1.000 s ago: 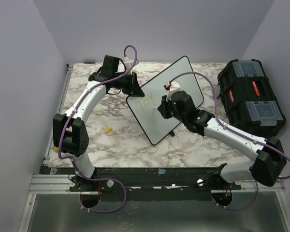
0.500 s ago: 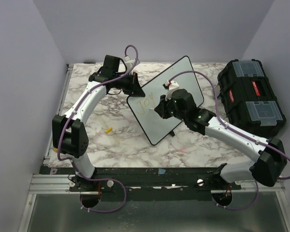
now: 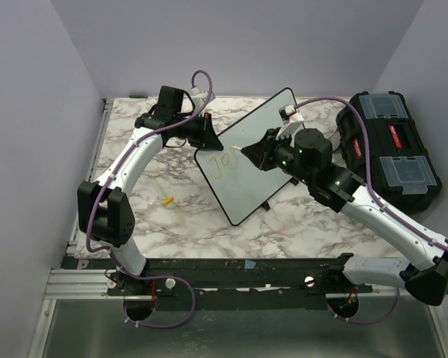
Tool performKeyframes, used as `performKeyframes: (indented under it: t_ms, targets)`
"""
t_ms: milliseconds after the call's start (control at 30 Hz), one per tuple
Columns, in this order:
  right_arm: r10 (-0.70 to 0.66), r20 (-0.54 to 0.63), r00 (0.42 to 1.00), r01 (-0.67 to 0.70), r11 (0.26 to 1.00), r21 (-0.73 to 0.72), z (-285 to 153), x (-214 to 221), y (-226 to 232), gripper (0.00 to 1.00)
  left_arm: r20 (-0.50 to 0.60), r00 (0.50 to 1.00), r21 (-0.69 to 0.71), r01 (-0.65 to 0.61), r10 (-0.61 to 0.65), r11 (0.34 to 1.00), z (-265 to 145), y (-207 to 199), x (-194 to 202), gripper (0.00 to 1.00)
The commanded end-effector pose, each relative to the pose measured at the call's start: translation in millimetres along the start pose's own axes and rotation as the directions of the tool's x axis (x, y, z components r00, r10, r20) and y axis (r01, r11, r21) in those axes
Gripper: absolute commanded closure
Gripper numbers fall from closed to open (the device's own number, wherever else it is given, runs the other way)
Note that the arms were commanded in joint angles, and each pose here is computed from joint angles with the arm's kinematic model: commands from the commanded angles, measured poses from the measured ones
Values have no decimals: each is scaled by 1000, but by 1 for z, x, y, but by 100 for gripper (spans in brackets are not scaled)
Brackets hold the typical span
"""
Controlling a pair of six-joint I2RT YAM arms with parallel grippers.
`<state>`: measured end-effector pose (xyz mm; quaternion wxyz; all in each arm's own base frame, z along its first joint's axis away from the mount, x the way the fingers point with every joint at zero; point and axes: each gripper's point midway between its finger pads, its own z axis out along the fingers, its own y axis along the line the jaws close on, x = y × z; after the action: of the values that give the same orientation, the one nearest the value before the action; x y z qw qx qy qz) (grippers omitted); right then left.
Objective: Write a sentence on the whiteboard
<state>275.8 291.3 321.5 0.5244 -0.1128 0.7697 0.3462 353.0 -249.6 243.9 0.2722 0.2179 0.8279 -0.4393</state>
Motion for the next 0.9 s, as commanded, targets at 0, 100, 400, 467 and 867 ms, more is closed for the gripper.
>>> performKeyframes:
  t_ms: [0, 100, 400, 467, 867]
  targets:
    - [99, 110, 989, -99, 995, -3, -9, -39, 10, 99, 78, 992, -7, -101, 101, 995, -12, -12, -19, 100]
    - [86, 142, 986, -96, 993, 65, -12, -41, -4, 99, 75, 993, -8, -96, 96, 995, -10, -10, -19, 100]
    - [38, 126, 991, -48, 996, 81, -10, -37, -9, 99, 74, 993, 7, -91, 91, 996, -6, -9, -19, 100]
    - [19, 127, 992, -33, 994, 106, -9, -35, -14, 99, 73, 993, 11, -93, 92, 996, -6, -11, -19, 100]
    - [-166, 43, 985, 143, 933, 331, 6, -21, -75, 99, 72, 993, 1, -99, 99, 995, -9, -12, -17, 100]
